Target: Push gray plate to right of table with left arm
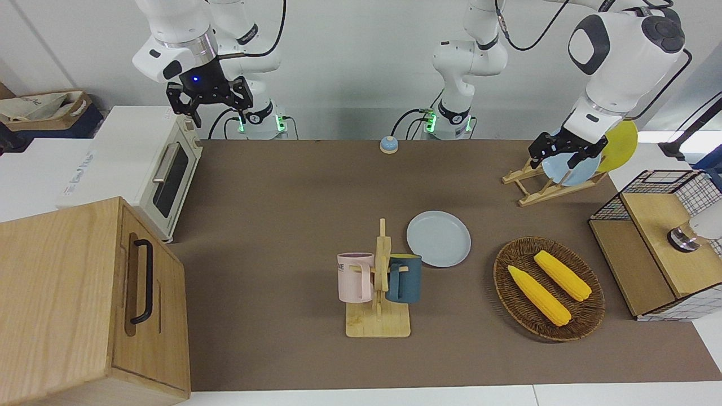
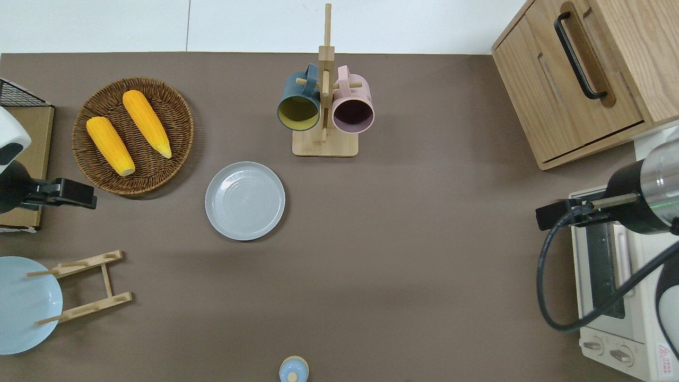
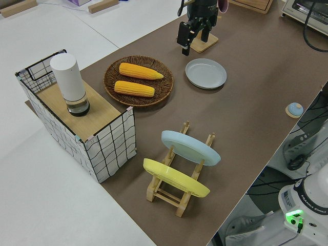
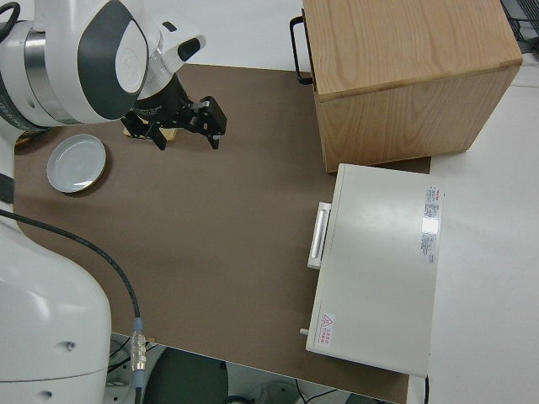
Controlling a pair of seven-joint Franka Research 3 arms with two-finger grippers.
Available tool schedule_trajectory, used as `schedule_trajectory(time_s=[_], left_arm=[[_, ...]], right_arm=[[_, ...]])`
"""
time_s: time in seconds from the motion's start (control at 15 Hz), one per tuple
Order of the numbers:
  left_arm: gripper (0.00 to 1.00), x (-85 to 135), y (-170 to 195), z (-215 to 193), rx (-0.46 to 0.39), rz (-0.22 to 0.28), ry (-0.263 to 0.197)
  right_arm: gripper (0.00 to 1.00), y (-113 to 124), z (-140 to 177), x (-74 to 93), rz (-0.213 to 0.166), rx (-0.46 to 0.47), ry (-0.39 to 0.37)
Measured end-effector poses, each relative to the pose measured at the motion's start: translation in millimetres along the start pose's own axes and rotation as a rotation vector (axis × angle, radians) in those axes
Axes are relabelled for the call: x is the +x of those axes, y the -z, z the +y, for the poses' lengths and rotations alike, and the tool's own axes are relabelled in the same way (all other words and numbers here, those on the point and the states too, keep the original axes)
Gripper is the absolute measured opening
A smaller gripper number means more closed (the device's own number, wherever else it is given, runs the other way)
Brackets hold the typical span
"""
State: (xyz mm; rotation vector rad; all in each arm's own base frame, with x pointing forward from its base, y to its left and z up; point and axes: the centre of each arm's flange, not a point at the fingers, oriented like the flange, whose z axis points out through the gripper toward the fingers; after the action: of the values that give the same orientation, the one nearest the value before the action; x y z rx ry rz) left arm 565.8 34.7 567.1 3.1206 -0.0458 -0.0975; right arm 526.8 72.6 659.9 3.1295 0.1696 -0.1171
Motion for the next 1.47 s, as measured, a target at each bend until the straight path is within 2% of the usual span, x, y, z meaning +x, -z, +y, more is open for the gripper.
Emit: schedule_trajectory(time_s=[0.47,0.93,1.47], left_arm=[[1.00,-1,-13,5,-0.002,-0.027,-0.009],[1.00,-1,-18,7,-0.002,-0.034,-0.006],[1.00,7,-70,32,-0.038,-0.031,0.190]], right_arm=[[0.99,0,0,0.0,0.000,0.000,0.000],[0.99,0,0,0.0,0.000,0.000,0.000],[0.99,0,0,0.0,0.000,0.000,0.000]])
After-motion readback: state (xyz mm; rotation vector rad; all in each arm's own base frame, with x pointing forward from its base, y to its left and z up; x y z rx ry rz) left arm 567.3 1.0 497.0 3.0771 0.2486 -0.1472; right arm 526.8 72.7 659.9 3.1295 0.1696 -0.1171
